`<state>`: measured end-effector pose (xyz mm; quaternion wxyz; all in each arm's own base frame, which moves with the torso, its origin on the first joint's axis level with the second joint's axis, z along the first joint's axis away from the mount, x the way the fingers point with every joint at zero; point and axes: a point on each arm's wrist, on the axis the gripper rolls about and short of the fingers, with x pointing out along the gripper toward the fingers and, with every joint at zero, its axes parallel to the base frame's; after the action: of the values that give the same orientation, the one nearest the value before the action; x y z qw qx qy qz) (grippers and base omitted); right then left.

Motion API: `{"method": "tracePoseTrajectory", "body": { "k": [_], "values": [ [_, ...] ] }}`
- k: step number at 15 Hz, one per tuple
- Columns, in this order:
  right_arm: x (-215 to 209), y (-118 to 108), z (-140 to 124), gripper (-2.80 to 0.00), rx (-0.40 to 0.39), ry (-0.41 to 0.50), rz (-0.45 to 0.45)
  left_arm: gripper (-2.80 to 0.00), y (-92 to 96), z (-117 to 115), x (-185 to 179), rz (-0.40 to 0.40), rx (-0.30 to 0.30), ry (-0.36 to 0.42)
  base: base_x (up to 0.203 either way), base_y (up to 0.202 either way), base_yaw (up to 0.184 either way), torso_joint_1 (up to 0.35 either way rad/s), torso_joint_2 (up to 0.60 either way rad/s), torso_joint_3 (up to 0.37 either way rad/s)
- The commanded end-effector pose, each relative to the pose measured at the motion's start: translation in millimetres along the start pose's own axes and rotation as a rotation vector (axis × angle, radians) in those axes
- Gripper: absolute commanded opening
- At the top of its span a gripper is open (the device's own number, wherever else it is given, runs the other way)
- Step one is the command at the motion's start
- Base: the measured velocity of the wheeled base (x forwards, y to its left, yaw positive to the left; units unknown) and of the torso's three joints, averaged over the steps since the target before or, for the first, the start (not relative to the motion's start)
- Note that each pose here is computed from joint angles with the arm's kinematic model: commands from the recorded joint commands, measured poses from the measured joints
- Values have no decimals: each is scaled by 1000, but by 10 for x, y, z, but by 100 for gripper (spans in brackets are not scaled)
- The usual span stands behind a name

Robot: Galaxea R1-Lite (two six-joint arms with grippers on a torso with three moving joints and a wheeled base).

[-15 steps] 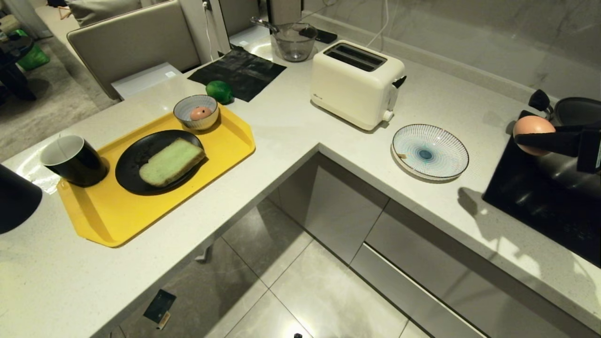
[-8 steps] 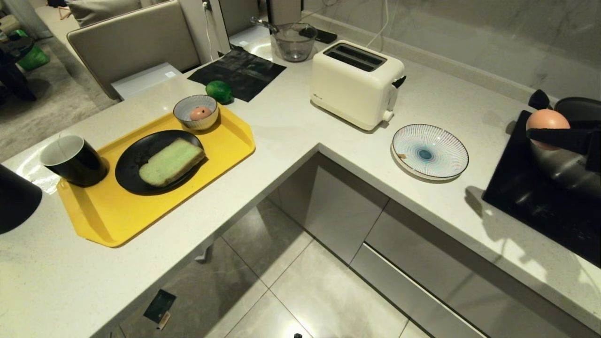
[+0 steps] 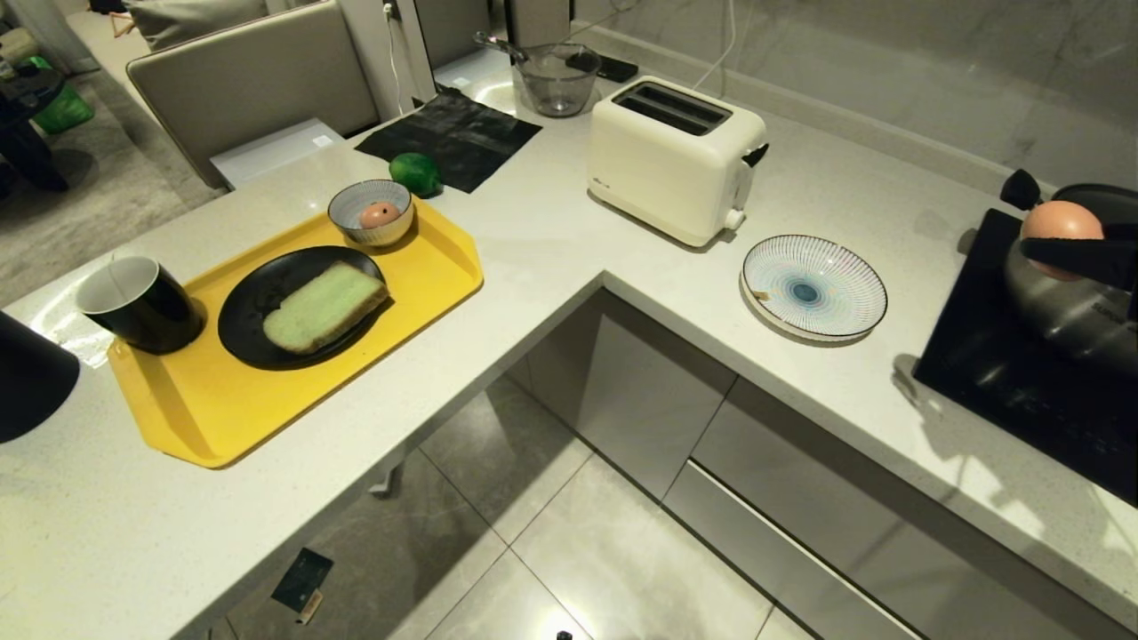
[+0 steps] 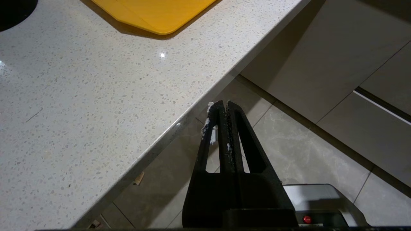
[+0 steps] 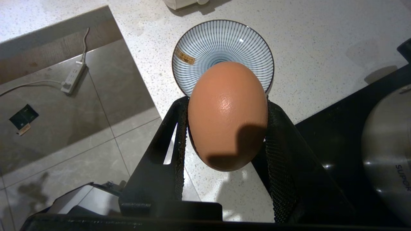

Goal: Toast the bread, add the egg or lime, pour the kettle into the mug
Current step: Put the egg in the bowl

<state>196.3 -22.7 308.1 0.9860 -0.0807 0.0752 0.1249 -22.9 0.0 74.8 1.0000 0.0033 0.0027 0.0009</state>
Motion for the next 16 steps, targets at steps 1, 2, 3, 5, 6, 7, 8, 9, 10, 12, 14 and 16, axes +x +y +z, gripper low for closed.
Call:
{"method": "tracePoseTrajectory", "body": {
  "k": [1, 2, 3, 5, 6, 7, 8, 9, 10, 12, 14, 16],
  "values": [
    [-31, 11, 20, -280, -9, -11, 2, -280, 0, -4, 1, 1, 0, 1, 0, 0, 0, 0, 0, 0],
    [-32, 12, 21, -280, -9, -12, 3, -280, 0, -4, 1, 1, 0, 1, 0, 0, 0, 0, 0, 0],
    [-36, 13, 24, -280, -10, -14, 3, -280, 0, -4, 1, -1, 0, 1, 0, 0, 0, 0, 0, 0],
    [-31, 11, 22, -280, -11, -13, 3, -280, 0, -1, 0, 1, 0, 1, 0, 0, 0, 0, 0, 0],
    [-36, 13, 24, -280, -11, -14, 2, -280, 0, -4, 2, 0, 0, 2, 0, 0, 0, 0, 0, 0],
    [-37, 12, 28, -280, -11, -16, 2, -280, 0, -2, 1, 0, 0, 1, -6, -2, 87, 4, 2, 2],
    [-37, 12, 28, -280, -11, -16, 2, -280, 0, -4, 1, 0, 0, 1, -5, -11, 143, -5, 2, 4],
    [-42, 14, 31, -280, -11, -17, 2, -280, 0, -4, 1, 0, 0, 1, 0, -8, 173, 7, 7, -2],
    [-51, 17, 36, -280, -13, -20, 1, -280, 0, -4, 1, 1, 0, 1, 0, -6, 175, 3, 6, 0],
    [-51, 17, 36, -280, -12, -20, 1, -280, 0, -1, 1, 1, 0, 1, -1, -10, 180, 0, 0, -2],
    [-51, 17, 36, -280, -12, -20, 1, -280, 0, -3, 0, 1, 0, 0, -2, -6, 171, 2, 0, 3],
    [-58, 17, 45, -280, -14, -23, 0, -280, 0, -4, 2, 1, 0, 2, -1, -8, 178, 3, 4, 2]
  ]
}}
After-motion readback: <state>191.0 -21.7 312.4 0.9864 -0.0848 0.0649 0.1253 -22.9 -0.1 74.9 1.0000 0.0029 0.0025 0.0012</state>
